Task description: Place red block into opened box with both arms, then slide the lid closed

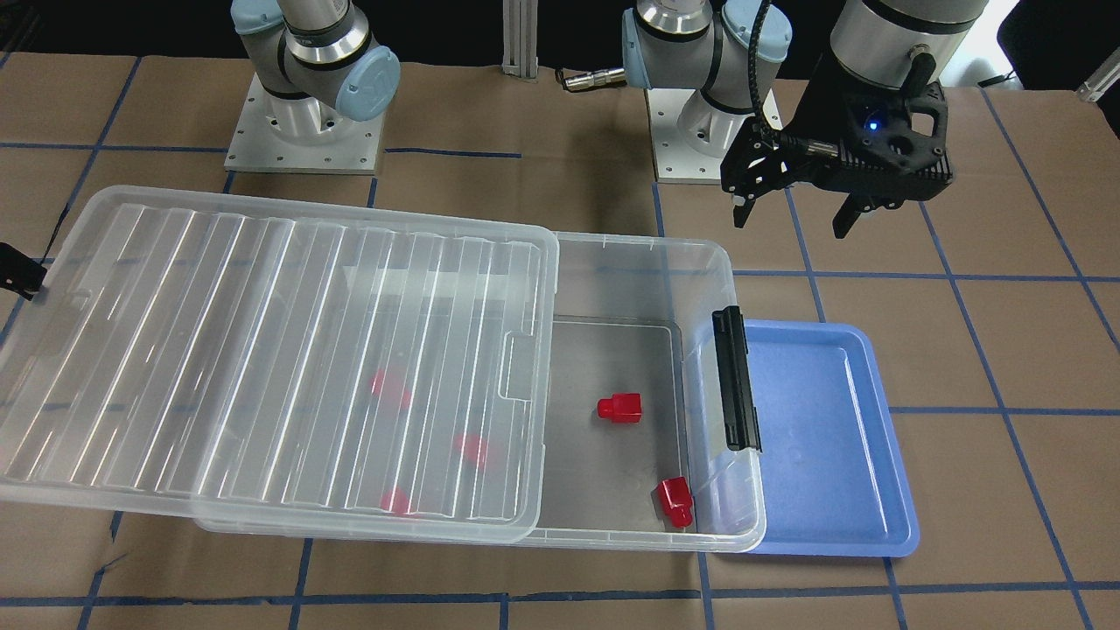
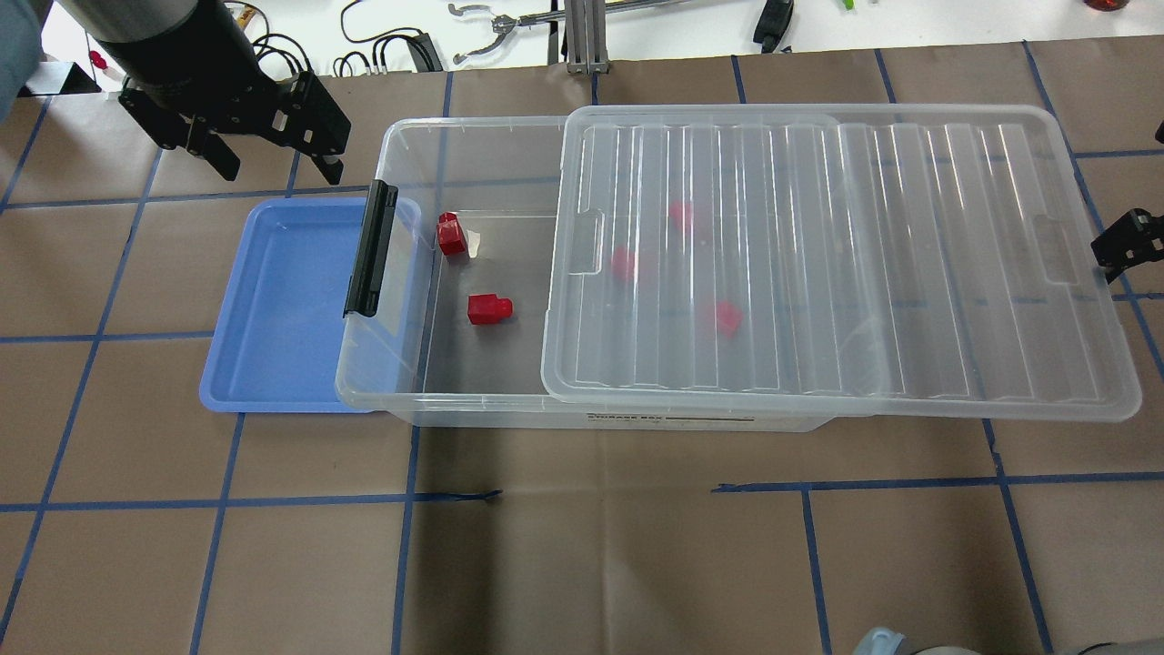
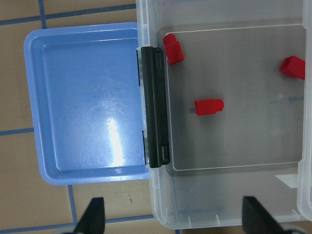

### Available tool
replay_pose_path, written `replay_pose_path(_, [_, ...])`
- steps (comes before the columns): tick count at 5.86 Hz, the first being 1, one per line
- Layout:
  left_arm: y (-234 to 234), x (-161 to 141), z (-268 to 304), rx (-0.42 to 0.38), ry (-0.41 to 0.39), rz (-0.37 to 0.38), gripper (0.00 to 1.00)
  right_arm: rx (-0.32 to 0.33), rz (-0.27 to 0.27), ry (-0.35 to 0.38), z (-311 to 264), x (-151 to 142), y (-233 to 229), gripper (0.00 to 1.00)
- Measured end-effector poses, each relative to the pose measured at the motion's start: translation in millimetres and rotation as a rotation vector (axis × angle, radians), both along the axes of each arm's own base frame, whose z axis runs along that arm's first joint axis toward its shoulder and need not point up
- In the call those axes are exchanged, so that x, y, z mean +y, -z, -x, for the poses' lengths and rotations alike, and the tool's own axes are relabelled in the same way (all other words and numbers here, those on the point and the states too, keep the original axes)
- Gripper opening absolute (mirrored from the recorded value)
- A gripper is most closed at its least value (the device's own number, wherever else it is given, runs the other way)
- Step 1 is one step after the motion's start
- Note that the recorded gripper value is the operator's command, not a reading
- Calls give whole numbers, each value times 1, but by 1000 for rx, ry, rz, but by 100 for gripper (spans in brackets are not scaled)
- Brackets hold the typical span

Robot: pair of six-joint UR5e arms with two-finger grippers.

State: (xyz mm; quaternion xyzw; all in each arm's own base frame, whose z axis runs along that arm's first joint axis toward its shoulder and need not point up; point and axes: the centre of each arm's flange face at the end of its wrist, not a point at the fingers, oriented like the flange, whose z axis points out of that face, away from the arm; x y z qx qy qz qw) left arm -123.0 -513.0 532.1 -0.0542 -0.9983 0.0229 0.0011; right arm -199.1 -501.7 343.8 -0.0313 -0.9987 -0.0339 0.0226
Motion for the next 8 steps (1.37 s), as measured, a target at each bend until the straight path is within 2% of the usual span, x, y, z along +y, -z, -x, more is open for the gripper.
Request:
replay_pose_path(3, [2, -2, 0, 0, 1, -1, 98, -15, 13, -64, -41, -5, -3, 100])
replay_pose_path(8, [2, -3, 0, 2, -1, 0, 98, -35, 17, -102, -102, -4, 3, 100])
